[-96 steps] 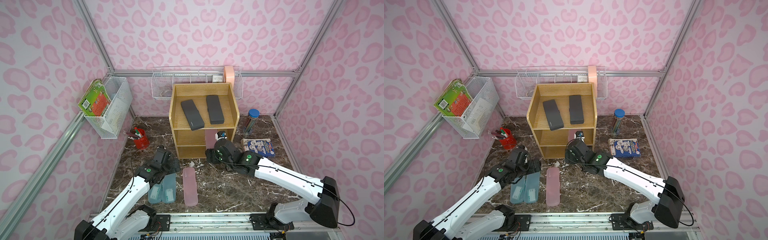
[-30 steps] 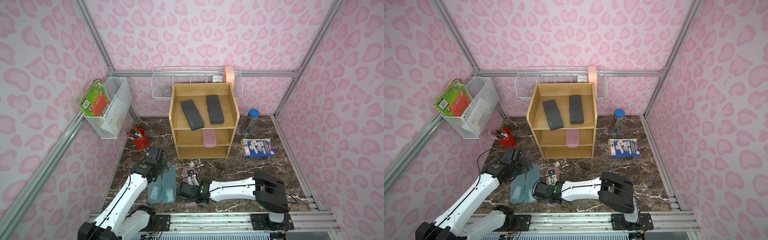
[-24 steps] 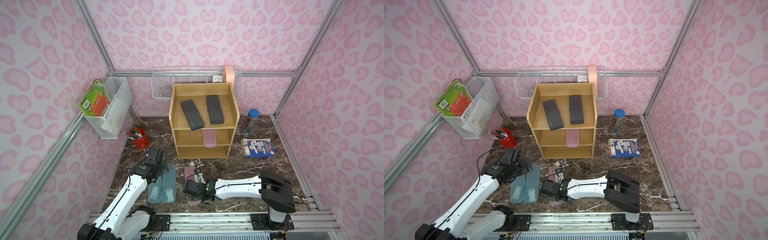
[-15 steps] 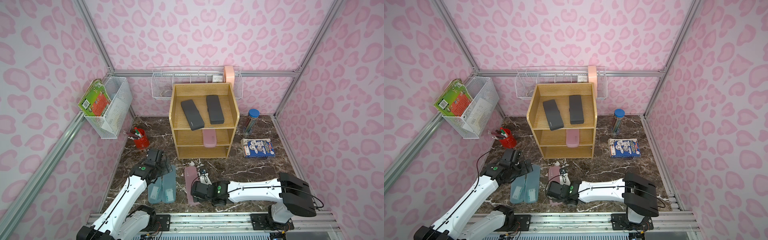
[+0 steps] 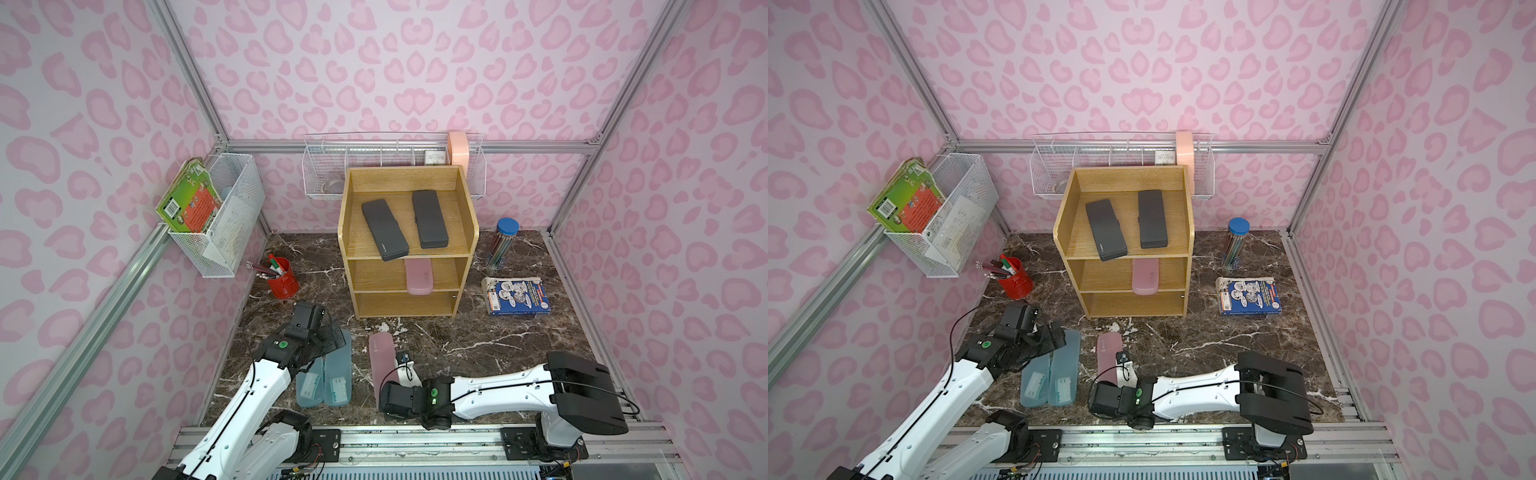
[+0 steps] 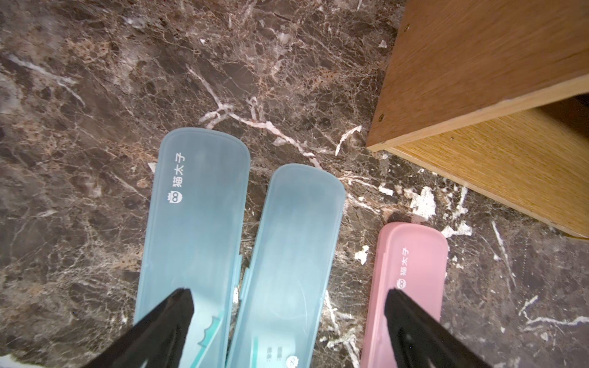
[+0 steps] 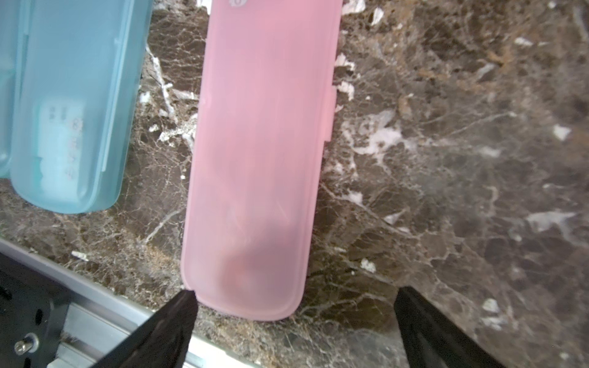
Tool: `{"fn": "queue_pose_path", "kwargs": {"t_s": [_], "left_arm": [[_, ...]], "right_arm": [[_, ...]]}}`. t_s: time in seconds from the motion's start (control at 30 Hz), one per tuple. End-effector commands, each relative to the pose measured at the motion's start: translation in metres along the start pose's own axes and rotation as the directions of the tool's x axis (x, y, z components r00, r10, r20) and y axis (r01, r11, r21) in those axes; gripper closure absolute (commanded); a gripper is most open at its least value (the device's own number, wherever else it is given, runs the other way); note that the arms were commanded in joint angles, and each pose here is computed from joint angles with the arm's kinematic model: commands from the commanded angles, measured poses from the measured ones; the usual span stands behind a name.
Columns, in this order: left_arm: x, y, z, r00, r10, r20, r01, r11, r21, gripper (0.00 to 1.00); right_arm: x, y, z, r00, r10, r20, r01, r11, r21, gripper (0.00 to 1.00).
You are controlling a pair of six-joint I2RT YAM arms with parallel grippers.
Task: Place the pencil cases on the shelf according to color
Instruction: Pick up the pencil case from the center of the board.
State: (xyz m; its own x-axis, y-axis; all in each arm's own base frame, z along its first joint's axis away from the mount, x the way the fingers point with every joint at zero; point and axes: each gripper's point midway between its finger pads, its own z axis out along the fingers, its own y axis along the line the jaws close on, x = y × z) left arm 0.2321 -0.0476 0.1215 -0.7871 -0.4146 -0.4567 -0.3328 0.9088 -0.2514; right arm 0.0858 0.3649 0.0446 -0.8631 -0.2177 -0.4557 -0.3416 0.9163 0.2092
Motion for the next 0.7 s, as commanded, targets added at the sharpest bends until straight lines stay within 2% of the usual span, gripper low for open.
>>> {"fn": "queue_pose_path", "kwargs": {"t_s": [0.0,0.27,0.4,0.5,0.67], "left_arm": [[0.002,-0.002,-0.001,1.0,-0.01,-0.009,0.01,1.0,0.014,0.01],[0.004,-0.002,-0.004,1.0,0.001,-0.008,-0.001,1.0,0.02,0.01],[-0.002,0.004,-0.01,1.0,0.001,0.023,-0.001,1.0,-0.01,0.01],[-0.008,-0.001,-0.015,0.999,0.007,0.044,-0.008,1.0,0.009,0.01],[-0.006,-0.004,-0.013,1.0,0.0,0.029,0.0,1.0,0.02,0.01]], "right_arm": [[0.002,0.001,0.003,1.0,0.016,0.005,-0.016,1.0,0.006,0.01],[-0.006,0.018,0.008,1.0,-0.013,0.011,0.013,1.0,0.005,0.01],[0.0,0.021,0.021,0.999,-0.005,-0.034,0.006,1.0,0.003,0.01],[0.005,0.014,0.03,0.998,0.008,-0.057,-0.006,1.0,0.019,0.01],[0.013,0.011,0.042,0.996,0.008,-0.086,-0.007,1.0,0.012,0.01]]}}
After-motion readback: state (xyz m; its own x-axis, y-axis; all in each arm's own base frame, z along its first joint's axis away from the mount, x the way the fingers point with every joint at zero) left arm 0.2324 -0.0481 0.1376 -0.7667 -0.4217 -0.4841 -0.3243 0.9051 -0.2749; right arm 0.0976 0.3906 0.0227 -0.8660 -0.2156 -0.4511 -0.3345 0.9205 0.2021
